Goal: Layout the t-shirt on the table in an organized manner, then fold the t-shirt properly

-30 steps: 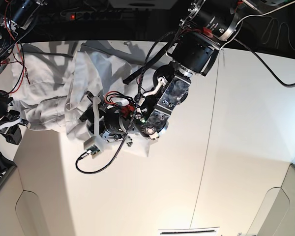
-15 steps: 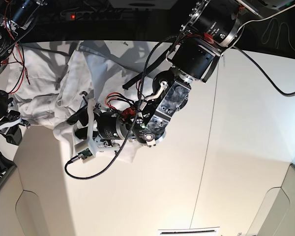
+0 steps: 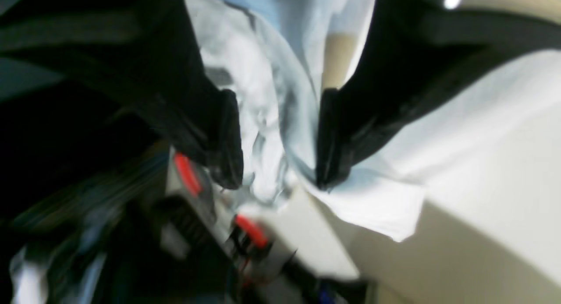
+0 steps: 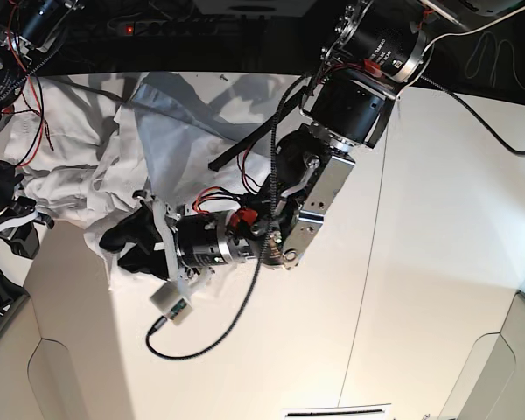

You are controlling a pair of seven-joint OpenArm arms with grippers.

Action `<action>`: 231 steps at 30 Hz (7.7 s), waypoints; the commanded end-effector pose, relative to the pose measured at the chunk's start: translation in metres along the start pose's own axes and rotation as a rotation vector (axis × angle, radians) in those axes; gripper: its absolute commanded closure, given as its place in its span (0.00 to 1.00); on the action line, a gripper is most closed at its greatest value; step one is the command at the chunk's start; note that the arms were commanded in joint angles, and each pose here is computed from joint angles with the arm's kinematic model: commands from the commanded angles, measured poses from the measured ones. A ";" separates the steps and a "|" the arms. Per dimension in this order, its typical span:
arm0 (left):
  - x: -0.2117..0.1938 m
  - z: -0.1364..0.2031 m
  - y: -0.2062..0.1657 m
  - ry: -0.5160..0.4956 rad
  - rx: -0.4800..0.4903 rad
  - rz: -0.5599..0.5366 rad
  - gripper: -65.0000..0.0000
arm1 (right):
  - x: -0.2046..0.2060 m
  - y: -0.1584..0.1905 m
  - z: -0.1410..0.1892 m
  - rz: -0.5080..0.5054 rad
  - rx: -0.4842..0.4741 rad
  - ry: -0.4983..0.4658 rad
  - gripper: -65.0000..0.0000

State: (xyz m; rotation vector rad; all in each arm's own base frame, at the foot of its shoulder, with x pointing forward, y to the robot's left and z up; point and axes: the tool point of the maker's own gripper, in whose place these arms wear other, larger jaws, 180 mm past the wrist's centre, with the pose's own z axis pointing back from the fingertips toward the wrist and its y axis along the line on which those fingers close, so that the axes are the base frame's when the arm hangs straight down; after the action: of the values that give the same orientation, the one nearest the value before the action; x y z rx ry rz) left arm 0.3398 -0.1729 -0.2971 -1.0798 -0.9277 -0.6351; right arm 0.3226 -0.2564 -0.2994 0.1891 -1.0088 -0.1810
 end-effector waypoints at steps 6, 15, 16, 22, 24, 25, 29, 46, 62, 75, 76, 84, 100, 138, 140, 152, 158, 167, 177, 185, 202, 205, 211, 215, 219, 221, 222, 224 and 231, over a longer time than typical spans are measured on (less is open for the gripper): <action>0.042 0.023 0.027 -0.136 0.041 0.075 0.53 | 0.019 0.003 0.003 0.019 0.013 -0.060 1.00; 0.036 0.031 0.029 -0.104 0.019 0.158 0.53 | 0.021 0.006 0.003 0.009 0.030 -0.069 1.00; 0.033 0.030 0.034 -0.086 0.049 0.124 0.53 | 0.021 0.006 0.003 0.009 0.030 -0.069 1.00; -0.024 0.021 0.056 0.094 0.157 -0.042 0.86 | 0.021 0.006 0.003 0.009 0.031 -0.069 1.00; -0.055 0.021 0.073 0.177 0.239 -0.089 1.00 | 0.020 0.006 0.003 0.009 0.031 -0.064 1.00; -0.070 0.024 0.085 0.219 0.297 -0.107 1.00 | 0.019 0.006 0.003 0.009 0.031 -0.056 1.00; -0.117 0.059 0.138 0.379 0.568 -0.160 1.00 | 0.012 0.010 0.003 0.012 0.053 -0.020 1.00; -0.139 0.238 0.241 0.604 1.211 -0.218 1.00 | -0.025 0.023 -0.037 -0.160 0.246 0.080 0.59; -0.171 0.220 0.221 0.636 1.098 -0.197 1.00 | -0.073 0.025 -0.142 -0.289 0.238 0.328 0.53; -0.175 0.214 0.216 0.635 1.054 -0.167 1.00 | -0.103 0.088 -0.151 -0.378 0.371 0.392 0.53; -0.176 0.212 0.215 0.639 1.040 -0.167 1.00 | -0.104 0.095 -0.152 -0.365 0.382 0.400 0.53; -0.197 0.196 0.197 0.692 0.960 -0.123 1.00 | -0.109 0.119 -0.156 -0.294 0.409 0.412 0.53; -0.221 0.165 0.119 0.611 0.771 -0.052 1.00 | -0.034 0.126 -0.133 -0.086 0.451 0.303 1.00; -0.098 0.160 0.116 0.341 0.808 -0.169 1.00 | -0.095 0.343 -0.063 0.217 0.918 0.449 1.00; -0.096 0.170 0.123 0.335 0.837 -0.151 1.00 | -0.095 0.343 -0.063 0.217 0.918 0.449 1.00; -0.086 0.218 0.148 0.225 0.876 0.019 1.00 | -0.097 0.337 -0.067 0.243 0.886 0.450 1.00; -0.114 0.256 0.155 0.199 0.924 0.115 1.00 | -0.097 0.337 -0.067 0.243 0.887 0.450 1.00; -0.173 0.263 0.158 0.187 0.925 0.328 1.00 | -0.097 0.350 -0.064 0.230 0.911 0.440 1.00; -0.169 0.247 0.151 0.157 0.876 0.351 1.00 | -0.122 0.360 -0.073 0.362 0.807 0.457 1.00; -0.167 0.246 0.152 0.148 0.873 0.356 1.00 | -0.155 0.372 -0.072 0.433 0.805 0.495 1.00; -0.167 0.246 0.151 0.145 0.872 0.359 1.00 | -0.167 0.399 -0.057 0.199 0.948 0.536 1.00; -0.167 0.246 0.151 0.145 0.872 0.359 1.00 | -0.161 0.406 -0.054 0.143 0.977 0.528 1.00; -0.167 0.246 0.151 0.144 0.872 0.359 1.00 | -0.146 0.422 -0.036 0.088 1.111 0.488 0.90; -0.167 0.246 0.152 0.144 0.872 0.359 1.00 | -0.130 0.432 -0.024 0.066 1.188 0.438 0.82; -0.166 0.246 0.151 0.139 0.870 0.363 1.00 | -0.102 0.443 -0.009 0.105 1.238 0.348 0.82; -0.166 0.245 0.151 0.138 0.870 0.364 1.00 | -0.085 0.450 0.003 0.133 1.270 0.289 0.82; -0.166 0.245 0.151 0.138 0.870 0.364 1.00 | -0.077 0.452 0.009 0.149 1.285 0.263 0.82; -0.166 0.245 0.151 0.138 0.870 0.363 1.00 | -0.064 0.456 0.020 0.187 1.306 0.214 0.82; -0.166 0.245 0.151 0.138 0.870 0.364 1.00 | -0.054 0.457 0.026 0.281 1.288 0.155 0.55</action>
State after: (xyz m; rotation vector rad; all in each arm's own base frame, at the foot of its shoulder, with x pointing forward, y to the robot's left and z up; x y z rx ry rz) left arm 0.3241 0.0930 -0.4302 -0.5775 -0.8851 0.0790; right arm 0.3068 0.1470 -0.3293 0.7849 -0.6294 0.7853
